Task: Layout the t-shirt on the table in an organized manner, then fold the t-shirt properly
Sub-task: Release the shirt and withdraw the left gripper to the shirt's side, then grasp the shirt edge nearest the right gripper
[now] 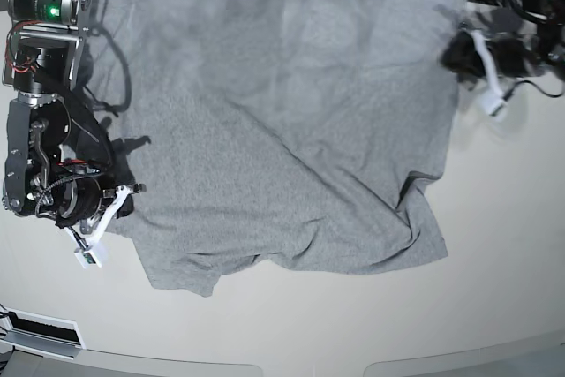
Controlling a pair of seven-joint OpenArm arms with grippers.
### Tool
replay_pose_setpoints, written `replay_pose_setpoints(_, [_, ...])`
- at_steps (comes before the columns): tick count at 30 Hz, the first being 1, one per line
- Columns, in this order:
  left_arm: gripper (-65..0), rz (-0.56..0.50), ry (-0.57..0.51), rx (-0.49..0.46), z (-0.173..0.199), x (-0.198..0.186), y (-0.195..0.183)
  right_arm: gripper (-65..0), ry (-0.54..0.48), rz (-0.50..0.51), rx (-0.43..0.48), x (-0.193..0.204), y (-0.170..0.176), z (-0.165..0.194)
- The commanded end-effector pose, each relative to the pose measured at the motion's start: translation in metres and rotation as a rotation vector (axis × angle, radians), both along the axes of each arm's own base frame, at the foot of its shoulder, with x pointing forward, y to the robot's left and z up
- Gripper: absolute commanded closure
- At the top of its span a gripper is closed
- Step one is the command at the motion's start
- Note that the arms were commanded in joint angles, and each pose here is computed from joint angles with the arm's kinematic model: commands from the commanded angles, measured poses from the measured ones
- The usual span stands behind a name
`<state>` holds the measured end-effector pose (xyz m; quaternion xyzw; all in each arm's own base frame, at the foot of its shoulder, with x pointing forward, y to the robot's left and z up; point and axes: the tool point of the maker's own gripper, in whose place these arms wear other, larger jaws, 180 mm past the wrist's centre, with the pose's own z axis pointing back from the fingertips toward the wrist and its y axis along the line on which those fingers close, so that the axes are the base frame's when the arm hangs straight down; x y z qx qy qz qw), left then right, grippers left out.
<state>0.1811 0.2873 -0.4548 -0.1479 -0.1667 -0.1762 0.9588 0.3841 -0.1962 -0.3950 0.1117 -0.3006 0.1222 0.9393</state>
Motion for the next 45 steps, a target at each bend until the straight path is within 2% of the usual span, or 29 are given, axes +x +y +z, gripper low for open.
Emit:
replay_pose_setpoints(1, [0.0, 0.024, -0.035, 0.074, 0.014, 0.015, 0.027, 0.0, -0.069, -0.020, -0.008, 0.017, -0.007, 0.020])
replay_pose_setpoints(4, [0.0, 0.111, -0.123, 0.116, 0.042, 0.042, 0.058, 0.0, -0.087, -0.084, -0.032, 0.023, -0.017, 0.022])
replay_pose_setpoints(6, [0.0, 0.186, -0.185, 0.081, 0.064, 0.060, 0.070, 0.0, -0.122, -0.110, -0.020, 0.029, -0.018, 0.027])
replay_pose_setpoints(8, [0.0, 0.229, -0.245, -0.013, 0.086, 0.072, 0.068, 0.0, -0.160, -0.084, 0.009, 0.033, -0.011, 0.033])
replay_pose_setpoints(11, [0.0, 0.209, -0.321, -0.192, 0.116, 0.082, 0.050, 0.0, -0.194, -0.016, 0.056, 0.034, 0.005, 0.038])
replay_pose_setpoints(13, [0.0, 0.200, -0.354, -0.276, 0.127, 0.086, 0.039, 0.0, -0.211, 0.007, 0.078, 0.036, 0.014, 0.041])
replay_pose_setpoints(19, [0.0, 0.233, -0.359, -0.382, 0.121, 0.087, 0.016, 0.0, -0.264, -0.008, 0.080, 0.054, 0.028, 0.053])
replay_pose_setpoints(24, [0.0, 0.262, -0.342, -0.461, 0.104, 0.082, -0.009, 0.0, -0.293, -0.020, -0.029, 0.080, 0.031, 0.066])
replay_pose_setpoints(29, [0.0, 0.286, -0.330, -0.528, 0.093, 0.079, -0.032, 0.0, -0.289, 0.065, -0.135, 0.100, 0.052, 0.053])
replay_pose_setpoints(35, [0.0, 0.284, -0.309, -0.542, 0.088, 0.076, -0.039, 0.0, -0.276, 0.093, -0.233, 0.118, 0.057, 0.033])
replay_pose_setpoints(40, [0.0, 0.282, -0.303, -0.540, 0.087, 0.075, -0.040, 0.0, -0.233, 0.002, -0.264, 0.119, 0.038, 0.013])
replay_pose_setpoints(45, [0.0, 0.283, -0.304, -0.543, 0.087, 0.075, -0.040, 0.0, -0.156, -0.020, -0.329, 0.104, 0.018, -0.015])
